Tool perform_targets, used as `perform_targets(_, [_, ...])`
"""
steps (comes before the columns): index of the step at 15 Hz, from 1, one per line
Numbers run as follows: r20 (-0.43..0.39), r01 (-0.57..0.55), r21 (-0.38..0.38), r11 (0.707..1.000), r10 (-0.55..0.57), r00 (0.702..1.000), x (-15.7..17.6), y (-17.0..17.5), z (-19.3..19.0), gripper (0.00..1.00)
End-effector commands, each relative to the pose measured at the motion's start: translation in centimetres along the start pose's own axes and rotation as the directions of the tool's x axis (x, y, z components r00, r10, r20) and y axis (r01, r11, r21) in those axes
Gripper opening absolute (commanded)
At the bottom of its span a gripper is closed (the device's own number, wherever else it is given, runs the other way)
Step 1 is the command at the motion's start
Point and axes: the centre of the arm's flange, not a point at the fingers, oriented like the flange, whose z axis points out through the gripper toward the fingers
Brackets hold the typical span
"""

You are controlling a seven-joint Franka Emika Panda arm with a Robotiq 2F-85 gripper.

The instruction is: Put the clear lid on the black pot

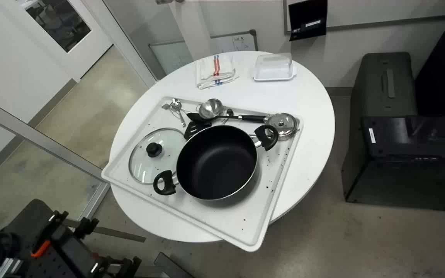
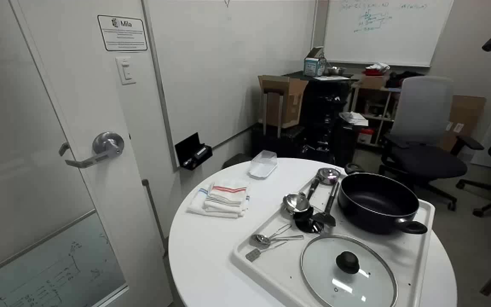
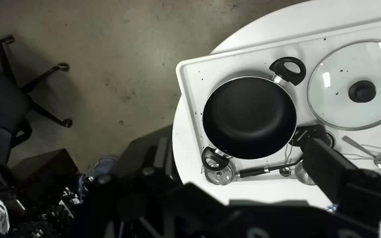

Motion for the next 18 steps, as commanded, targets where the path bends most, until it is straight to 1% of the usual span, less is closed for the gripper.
perform_targets(1, [-0.001, 0.0, 0.0, 1.0, 0.0, 1.0, 0.0, 0.0, 0.0, 1.0])
perform_targets(6, [-0.001, 0.0, 0.0, 1.0, 0.0, 1.0, 0.0, 0.0, 0.0, 1.0])
perform_targets(9, [0.005, 0.051, -0.01, 0.999, -0.051, 0.999, 0.9, -1.1, 0.4, 1.0])
perform_targets(12, [0.022, 0.14, -0.007, 0.99, -0.14, 0.99, 2.3, -3.1, 1.2, 1.0])
perform_targets(15, [0.037, 0.245, -0.001, 0.97, -0.245, 0.969, 3.7, -5.3, 2.5, 1.0])
perform_targets(17, [0.051, 0.319, 0.006, 0.948, -0.319, 0.946, 4.6, -6.7, 3.5, 1.0])
perform_targets(18, [0.057, 0.363, 0.009, 0.932, -0.363, 0.93, 5.0, -7.5, 4.1, 1.0])
